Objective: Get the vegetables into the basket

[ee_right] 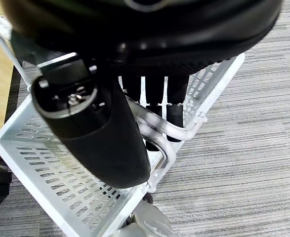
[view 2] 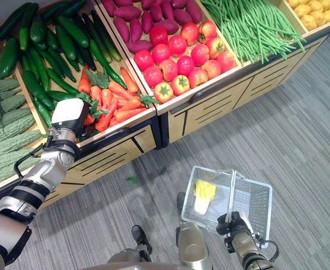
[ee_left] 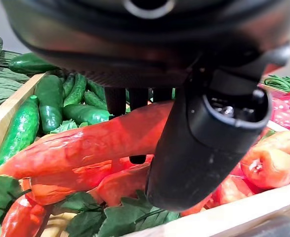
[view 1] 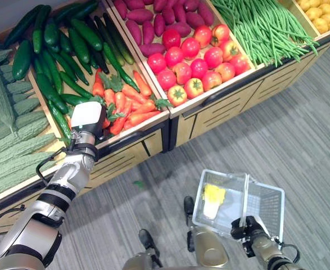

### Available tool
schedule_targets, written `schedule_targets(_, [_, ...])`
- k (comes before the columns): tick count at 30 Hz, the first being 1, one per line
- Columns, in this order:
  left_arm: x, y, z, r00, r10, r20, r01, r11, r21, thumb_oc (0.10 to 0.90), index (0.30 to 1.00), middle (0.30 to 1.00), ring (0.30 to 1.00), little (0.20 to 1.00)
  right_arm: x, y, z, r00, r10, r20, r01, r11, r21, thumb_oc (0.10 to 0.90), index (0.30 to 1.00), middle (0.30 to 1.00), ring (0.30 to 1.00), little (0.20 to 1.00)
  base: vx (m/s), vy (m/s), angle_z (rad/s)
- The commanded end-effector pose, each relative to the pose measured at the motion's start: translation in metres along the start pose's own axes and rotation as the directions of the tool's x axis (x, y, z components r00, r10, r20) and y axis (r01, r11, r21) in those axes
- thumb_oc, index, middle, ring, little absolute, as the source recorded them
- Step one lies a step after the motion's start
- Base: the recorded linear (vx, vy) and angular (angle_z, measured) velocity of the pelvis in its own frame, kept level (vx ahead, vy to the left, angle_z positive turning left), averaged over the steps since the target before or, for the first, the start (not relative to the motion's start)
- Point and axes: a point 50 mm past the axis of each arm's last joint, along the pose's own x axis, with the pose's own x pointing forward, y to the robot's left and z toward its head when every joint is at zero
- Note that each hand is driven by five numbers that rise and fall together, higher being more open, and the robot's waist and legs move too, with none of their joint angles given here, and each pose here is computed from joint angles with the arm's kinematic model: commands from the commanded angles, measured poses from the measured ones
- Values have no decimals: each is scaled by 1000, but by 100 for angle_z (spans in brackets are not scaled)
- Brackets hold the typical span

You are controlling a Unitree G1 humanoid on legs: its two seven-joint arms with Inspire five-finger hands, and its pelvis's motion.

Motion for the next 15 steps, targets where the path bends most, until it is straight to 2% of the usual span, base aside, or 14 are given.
schedule_targets(1, [10, 43, -17, 982, 186, -33, -185, 982, 36, 400, 300, 300, 300, 300, -11, 8, -48, 989, 21, -147, -43, 989, -145, 400, 300, 300, 300, 300, 0, 0, 0])
schedule_targets(15, [6, 74, -4, 946, 320, 47, -321, 947, 11, 400, 300, 300, 300, 300, -11, 8, -52, 986, 27, -164, -52, 988, -148, 400, 300, 300, 300, 300, 3, 1, 0])
